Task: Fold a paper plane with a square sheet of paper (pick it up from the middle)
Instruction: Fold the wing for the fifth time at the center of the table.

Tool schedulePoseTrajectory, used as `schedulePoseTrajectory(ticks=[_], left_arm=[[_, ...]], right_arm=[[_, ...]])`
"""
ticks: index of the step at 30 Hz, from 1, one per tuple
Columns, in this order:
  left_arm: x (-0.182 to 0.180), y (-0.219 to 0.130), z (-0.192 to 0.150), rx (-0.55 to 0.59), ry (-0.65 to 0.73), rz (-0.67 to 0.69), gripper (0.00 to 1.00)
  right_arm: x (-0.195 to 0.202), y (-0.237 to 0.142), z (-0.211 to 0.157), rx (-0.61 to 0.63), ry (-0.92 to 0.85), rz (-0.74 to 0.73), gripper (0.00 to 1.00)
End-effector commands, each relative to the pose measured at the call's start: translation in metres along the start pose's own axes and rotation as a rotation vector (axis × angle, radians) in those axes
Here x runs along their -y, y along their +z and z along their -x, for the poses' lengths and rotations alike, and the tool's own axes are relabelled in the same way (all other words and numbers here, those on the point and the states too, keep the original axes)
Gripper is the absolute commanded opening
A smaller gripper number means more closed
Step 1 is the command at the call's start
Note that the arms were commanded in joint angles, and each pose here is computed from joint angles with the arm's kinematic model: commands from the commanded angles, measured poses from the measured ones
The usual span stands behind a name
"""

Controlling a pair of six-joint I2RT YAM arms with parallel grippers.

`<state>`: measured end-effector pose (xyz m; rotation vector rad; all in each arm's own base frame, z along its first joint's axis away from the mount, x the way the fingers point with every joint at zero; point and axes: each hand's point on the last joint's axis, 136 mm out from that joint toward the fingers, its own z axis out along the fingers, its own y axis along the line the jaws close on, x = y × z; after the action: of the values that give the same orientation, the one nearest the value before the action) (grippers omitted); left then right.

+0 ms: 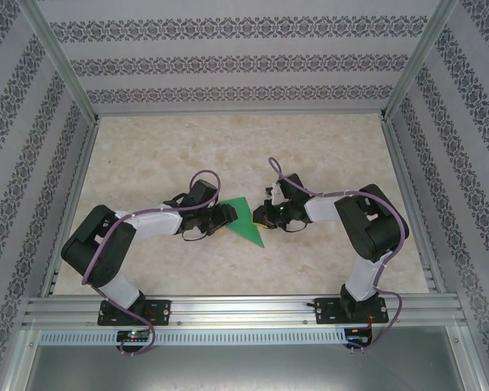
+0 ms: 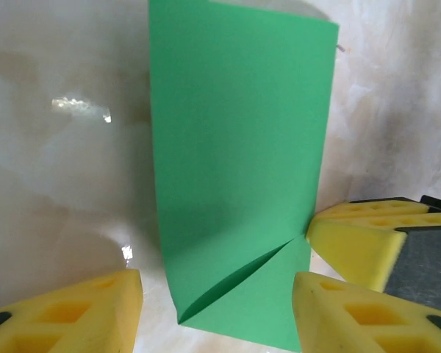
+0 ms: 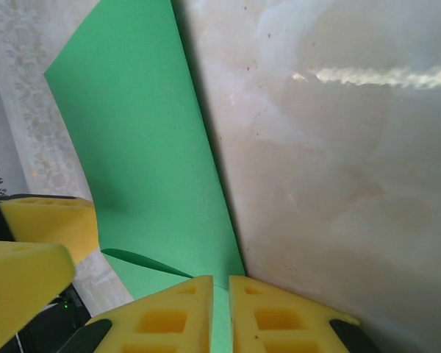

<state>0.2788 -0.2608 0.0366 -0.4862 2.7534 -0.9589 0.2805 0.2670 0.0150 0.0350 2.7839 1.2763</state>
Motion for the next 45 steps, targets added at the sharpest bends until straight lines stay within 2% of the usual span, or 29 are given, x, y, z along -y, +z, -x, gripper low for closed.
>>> schedulePoseTrajectory(ticks=[1, 7, 17, 21, 28, 30, 36, 45], left_arm=[[0.012, 0.006, 0.000, 0.004, -0.027, -0.058, 0.57], [0.024, 0.014, 0.002, -0.006, -0.029, -0.107, 0.52], [0.034, 0.010, 0.007, 0.017, 0.008, -0.117, 0.26], [0.037, 0.008, 0.011, 0.031, 0.031, -0.109, 0.21], [0.039, 0.006, 0.017, 0.044, 0.047, -0.071, 0.07], [0.041, 0.005, 0.018, 0.042, 0.055, -0.054, 0.04], [0.039, 0.003, 0.022, 0.044, 0.052, -0.007, 0.05], [0.041, 0.009, 0.022, 0.018, 0.036, -0.010, 0.05]], right_arm=[[0.041, 0.008, -0.012, -0.002, 0.066, -0.122, 0.15], [0.046, 0.010, -0.014, -0.011, 0.076, -0.126, 0.16], [0.037, 0.007, -0.008, 0.004, 0.054, -0.104, 0.18], [0.033, 0.005, -0.004, 0.015, 0.043, -0.105, 0.19], [0.016, -0.009, 0.006, 0.067, -0.014, -0.096, 0.21], [0.008, -0.019, 0.011, 0.105, -0.057, -0.104, 0.23], [-0.005, -0.052, 0.015, 0.241, -0.209, -0.144, 0.30], [-0.041, -0.046, -0.016, 0.442, -0.817, -0.320, 0.35]])
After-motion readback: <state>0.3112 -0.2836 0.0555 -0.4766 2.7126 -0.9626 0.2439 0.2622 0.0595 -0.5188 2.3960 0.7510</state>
